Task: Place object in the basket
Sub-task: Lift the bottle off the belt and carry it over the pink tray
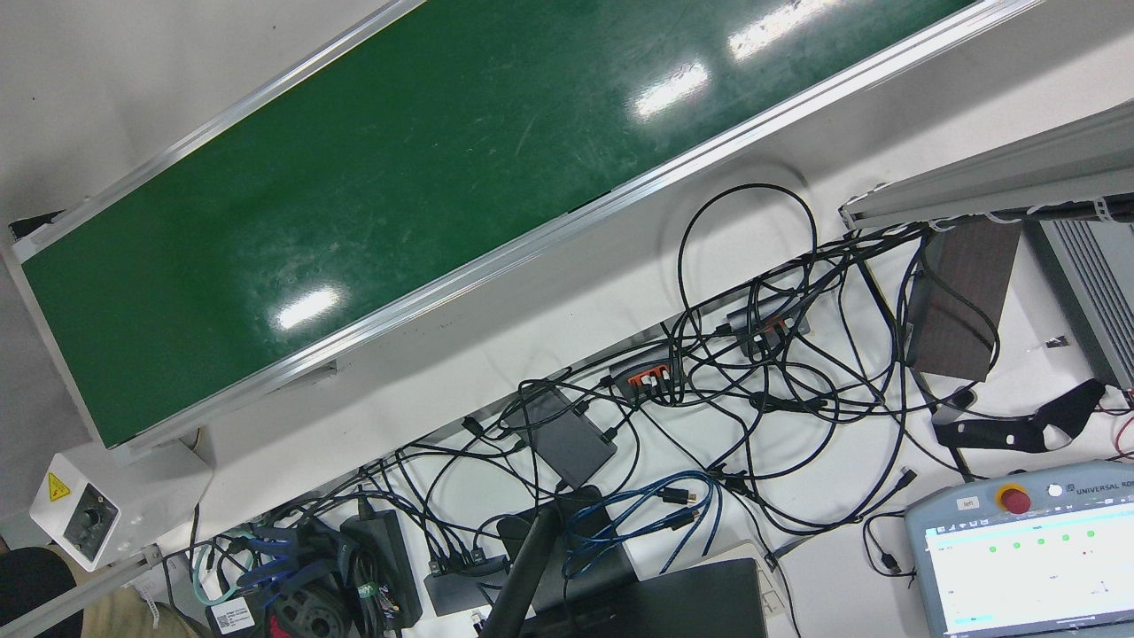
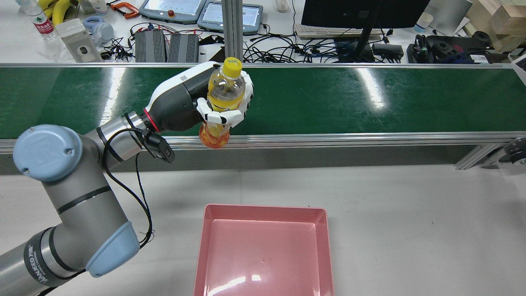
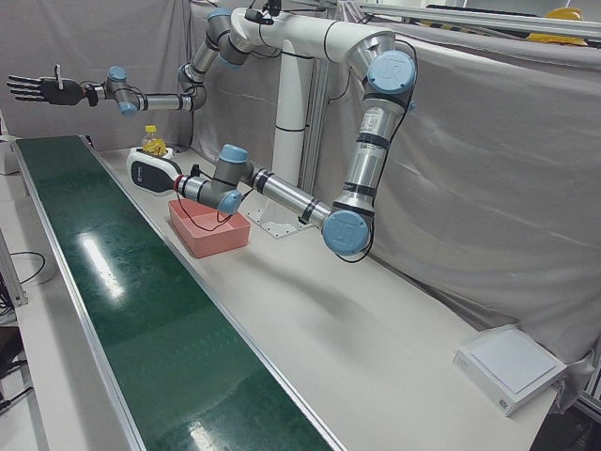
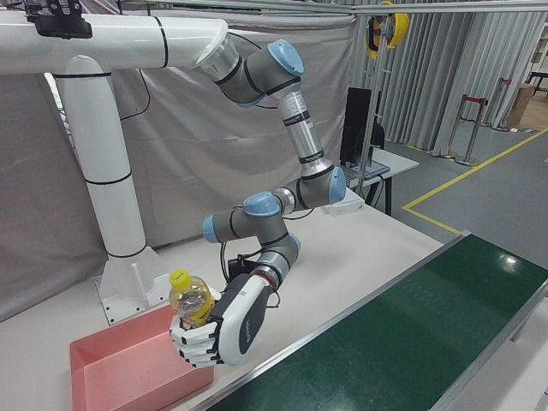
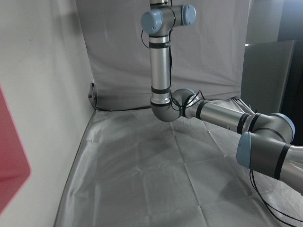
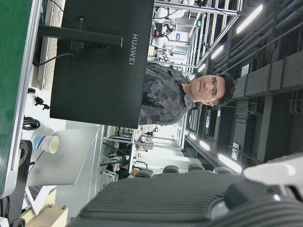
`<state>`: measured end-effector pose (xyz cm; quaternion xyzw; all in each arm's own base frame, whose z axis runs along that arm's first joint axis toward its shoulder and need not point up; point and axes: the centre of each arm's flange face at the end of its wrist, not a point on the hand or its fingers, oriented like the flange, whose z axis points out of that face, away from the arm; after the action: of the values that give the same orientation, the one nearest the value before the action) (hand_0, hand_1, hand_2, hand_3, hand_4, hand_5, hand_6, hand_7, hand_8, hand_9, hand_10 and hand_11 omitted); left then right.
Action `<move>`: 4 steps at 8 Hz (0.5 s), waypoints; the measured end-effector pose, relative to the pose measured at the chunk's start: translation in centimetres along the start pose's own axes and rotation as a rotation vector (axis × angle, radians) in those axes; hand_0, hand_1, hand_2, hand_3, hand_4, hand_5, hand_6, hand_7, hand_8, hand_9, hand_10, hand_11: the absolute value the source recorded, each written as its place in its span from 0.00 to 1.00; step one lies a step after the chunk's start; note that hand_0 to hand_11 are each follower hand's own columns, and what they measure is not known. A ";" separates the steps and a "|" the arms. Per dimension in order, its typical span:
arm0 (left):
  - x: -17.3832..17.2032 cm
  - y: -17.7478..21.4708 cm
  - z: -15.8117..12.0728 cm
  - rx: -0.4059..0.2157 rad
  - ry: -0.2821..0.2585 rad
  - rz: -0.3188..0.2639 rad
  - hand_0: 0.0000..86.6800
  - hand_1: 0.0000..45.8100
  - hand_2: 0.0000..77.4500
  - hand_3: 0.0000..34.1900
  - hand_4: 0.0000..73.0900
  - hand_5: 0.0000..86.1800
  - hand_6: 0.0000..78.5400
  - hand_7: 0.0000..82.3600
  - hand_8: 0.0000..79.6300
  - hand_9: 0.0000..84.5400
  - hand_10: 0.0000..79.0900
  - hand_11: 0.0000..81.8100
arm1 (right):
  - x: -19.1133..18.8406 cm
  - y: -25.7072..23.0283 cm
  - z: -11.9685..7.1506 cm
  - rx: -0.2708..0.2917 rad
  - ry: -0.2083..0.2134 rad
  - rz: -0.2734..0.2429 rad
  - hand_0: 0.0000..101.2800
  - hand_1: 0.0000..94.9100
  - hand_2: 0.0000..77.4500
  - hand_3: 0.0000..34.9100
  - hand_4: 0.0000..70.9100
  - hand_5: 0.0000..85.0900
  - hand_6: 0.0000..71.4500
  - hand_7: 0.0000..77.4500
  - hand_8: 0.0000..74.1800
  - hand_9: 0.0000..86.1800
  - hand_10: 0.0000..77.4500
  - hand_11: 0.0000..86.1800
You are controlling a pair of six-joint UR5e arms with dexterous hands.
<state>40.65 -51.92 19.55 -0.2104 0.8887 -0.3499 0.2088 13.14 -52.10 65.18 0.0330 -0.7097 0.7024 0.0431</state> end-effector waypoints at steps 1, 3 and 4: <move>-4.1 0.9 -0.4 -0.024 -0.042 -0.017 0.60 0.06 0.61 0.00 0.75 0.62 0.78 0.79 0.82 0.76 0.77 0.75 | 0.0 0.0 0.0 0.000 0.000 0.000 0.00 0.00 0.01 0.01 0.00 0.00 0.00 0.01 0.00 0.00 0.00 0.00; -11.3 2.6 -1.3 -0.053 -0.119 -0.029 0.60 0.06 0.61 0.00 0.75 0.62 0.78 0.79 0.82 0.77 0.77 0.75 | 0.0 0.0 0.0 0.000 0.000 0.000 0.00 0.00 0.01 0.01 0.00 0.00 0.00 0.01 0.00 0.00 0.00 0.00; -13.8 3.5 -1.6 -0.072 -0.142 -0.036 0.60 0.06 0.58 0.00 0.75 0.62 0.78 0.78 0.76 0.83 0.77 0.75 | 0.0 0.0 0.0 0.000 0.000 0.000 0.00 0.00 0.01 0.01 0.00 0.00 0.00 0.01 0.00 0.00 0.00 0.00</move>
<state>50.38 -41.58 21.25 -0.2583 0.8796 -0.3056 0.2573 13.14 -52.08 65.20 0.0330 -0.7096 0.7025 0.0431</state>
